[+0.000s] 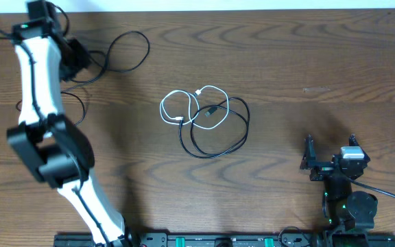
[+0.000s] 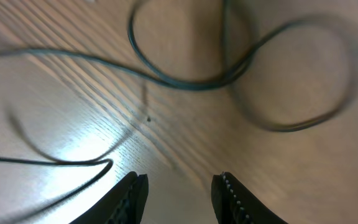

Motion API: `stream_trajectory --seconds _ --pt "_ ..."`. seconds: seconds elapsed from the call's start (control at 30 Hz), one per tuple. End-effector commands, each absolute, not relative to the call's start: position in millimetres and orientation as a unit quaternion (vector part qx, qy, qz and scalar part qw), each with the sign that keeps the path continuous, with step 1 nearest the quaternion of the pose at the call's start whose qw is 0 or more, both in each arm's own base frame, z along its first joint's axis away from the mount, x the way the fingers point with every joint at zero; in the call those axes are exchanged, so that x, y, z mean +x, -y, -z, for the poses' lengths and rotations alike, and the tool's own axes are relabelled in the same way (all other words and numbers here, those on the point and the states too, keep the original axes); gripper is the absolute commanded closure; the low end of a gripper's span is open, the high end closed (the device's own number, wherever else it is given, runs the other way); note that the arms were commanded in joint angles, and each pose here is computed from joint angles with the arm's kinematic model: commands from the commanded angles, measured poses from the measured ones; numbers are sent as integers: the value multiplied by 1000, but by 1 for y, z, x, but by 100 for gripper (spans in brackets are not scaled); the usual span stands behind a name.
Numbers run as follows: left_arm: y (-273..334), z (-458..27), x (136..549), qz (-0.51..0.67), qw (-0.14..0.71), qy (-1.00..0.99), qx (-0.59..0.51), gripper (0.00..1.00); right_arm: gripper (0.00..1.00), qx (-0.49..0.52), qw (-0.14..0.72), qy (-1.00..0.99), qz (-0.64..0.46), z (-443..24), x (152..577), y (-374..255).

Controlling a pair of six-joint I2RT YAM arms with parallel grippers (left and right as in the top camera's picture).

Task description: Untangle cables

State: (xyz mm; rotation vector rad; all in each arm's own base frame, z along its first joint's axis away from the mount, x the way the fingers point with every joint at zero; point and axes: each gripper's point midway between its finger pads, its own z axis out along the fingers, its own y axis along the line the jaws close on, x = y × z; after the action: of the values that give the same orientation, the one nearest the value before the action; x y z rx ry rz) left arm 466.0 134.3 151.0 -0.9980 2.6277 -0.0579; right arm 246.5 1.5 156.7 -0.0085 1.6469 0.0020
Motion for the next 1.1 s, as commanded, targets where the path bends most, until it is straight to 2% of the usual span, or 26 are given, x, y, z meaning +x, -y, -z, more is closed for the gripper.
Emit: stream_trajectory --seconds 0.0,0.1,0.17,0.37,0.4,0.43,0.47,0.6,0.63,0.93,1.07 --pt "-133 -255 452 31 273 -883 -380 59 1 -3 679 -734 -10 -156 246 -5" --pt "-123 -297 419 37 296 -873 -386 57 1 -3 679 -734 -10 -156 246 -5" --pt "-116 -316 394 45 297 -863 -407 52 1 -3 679 -734 -10 -156 246 -5" --pt "-92 -342 313 51 263 -855 -445 44 1 -3 679 -734 -10 -156 246 -5" --pt "-88 -343 300 49 252 -857 -446 31 1 -3 679 -734 -10 -156 246 -5" --pt "-84 -343 288 49 240 -860 -447 23 1 -3 679 -734 -10 -156 246 -5" --pt "-79 -342 277 51 227 -864 -447 19 1 -3 679 -734 -10 -156 246 -5" --pt "-65 -341 249 53 197 -882 -424 13 1 -3 679 -734 -10 -156 246 -5" --pt "-62 -341 246 56 198 -891 -406 2 1 -3 679 -734 -10 -156 246 -5" --pt "-70 -327 207 41 194 -878 -436 2 1 -3 679 -734 -10 -156 246 -5" --pt "-88 -304 209 33 164 -859 -483 2 1 -3 679 -734 -10 -156 246 -5"
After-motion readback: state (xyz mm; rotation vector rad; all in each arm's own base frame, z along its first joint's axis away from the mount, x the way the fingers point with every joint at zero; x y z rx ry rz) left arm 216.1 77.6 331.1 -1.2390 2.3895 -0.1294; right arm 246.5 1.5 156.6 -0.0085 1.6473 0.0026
